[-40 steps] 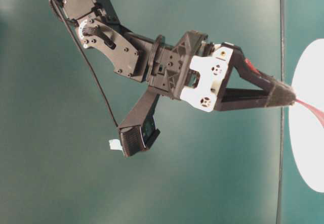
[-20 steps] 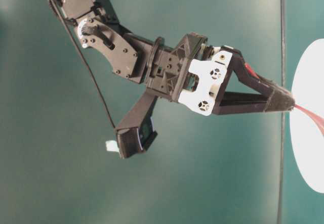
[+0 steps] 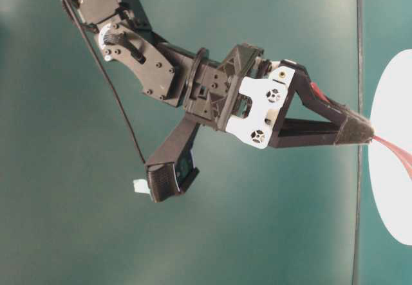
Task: Scoop the yellow hexagonal prism block from the bowl with a spoon using the right arm.
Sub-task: 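Tilt the spoon up to cradle the yellow block in its bowl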
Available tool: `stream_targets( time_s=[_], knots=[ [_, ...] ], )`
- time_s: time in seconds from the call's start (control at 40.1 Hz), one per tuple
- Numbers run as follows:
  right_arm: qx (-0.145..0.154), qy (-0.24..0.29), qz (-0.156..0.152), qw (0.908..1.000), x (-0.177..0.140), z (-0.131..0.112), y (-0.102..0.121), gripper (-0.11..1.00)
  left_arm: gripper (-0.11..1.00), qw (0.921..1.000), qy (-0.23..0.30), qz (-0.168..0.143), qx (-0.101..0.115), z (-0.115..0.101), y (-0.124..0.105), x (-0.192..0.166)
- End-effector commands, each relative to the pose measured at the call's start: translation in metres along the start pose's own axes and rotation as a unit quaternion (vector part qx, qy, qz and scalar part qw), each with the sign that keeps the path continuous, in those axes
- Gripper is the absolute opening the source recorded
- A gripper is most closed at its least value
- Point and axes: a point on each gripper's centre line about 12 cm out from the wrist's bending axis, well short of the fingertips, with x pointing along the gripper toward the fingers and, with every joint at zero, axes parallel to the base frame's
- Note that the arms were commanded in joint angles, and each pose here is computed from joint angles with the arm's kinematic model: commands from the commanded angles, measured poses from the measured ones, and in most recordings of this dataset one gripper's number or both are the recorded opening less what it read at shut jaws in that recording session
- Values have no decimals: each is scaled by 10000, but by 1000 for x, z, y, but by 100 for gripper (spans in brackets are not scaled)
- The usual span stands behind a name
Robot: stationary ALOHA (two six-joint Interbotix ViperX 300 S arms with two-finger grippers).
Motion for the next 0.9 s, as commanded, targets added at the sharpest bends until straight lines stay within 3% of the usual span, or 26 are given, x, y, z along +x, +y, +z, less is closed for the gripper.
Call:
stream_targets(
  time_s=[0.0,0.872],
  knots=[
    [-51,-213,44,9997,-11,10,5,24,0,9999,-161,12,-1,13,1,0],
    [-86,-667,-21,9977,-13,4,-1,24,0,9999,-115,20,5,12,1,0]
  ],
)
